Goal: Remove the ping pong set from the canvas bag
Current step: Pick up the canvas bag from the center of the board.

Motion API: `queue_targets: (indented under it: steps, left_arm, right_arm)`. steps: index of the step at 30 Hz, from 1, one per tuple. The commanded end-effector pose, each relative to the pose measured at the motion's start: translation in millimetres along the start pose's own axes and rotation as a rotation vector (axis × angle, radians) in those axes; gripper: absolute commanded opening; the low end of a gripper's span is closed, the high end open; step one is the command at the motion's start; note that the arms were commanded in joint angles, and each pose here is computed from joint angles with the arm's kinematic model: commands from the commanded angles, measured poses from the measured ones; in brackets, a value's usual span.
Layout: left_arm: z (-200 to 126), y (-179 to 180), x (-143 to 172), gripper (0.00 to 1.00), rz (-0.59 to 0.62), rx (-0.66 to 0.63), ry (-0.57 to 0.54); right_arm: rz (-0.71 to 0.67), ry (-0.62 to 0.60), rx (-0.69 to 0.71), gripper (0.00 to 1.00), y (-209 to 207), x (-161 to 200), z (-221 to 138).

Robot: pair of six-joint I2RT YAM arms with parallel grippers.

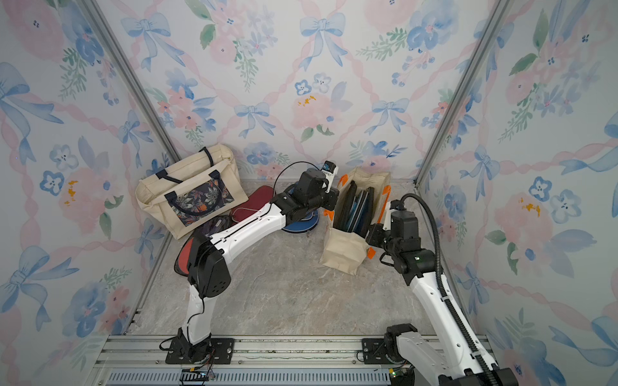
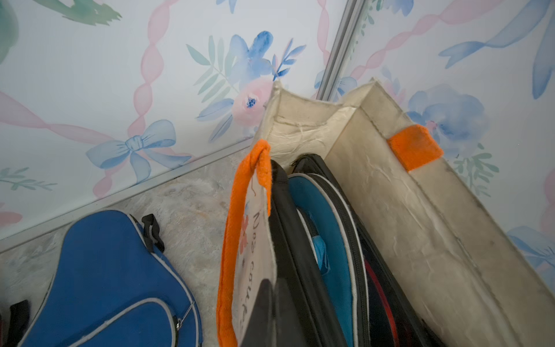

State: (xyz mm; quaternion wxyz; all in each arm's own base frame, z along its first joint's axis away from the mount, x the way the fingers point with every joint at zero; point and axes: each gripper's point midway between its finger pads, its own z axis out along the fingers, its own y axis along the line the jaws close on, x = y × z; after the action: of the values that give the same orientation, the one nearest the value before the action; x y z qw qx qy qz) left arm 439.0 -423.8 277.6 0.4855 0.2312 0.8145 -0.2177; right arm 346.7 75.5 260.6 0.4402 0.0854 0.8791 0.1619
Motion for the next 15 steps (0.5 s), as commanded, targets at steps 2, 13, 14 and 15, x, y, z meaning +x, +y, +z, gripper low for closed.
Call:
queue_targets:
  steps: [2, 13, 14, 15]
  left_arm:
    - [-41.0, 2.5, -25.2, 0.0, 0.011, 0.016, -0.062]
    - [-27.6, 11.9, -14.3, 0.49, 0.022, -0.027, -0.005]
    - [-25.4, 14.3, -11.7, 0.51, 0.022, -0.036, 0.003]
    - [-22.6, 18.3, -9.2, 0.53, 0.018, -0.046, 0.01]
  right_arm:
    - [-0.051, -0.02, -0.015, 0.0, 12.5, 0.7, -5.4]
    - [-0.094, -0.011, -0.054, 0.0, 33.6, 8.7, -4.7]
    - [-0.096, -0.011, -0.054, 0.0, 34.3, 8.9, -4.6]
    - [-0.098, -0.008, -0.054, 0.0, 34.9, 10.3, -4.0]
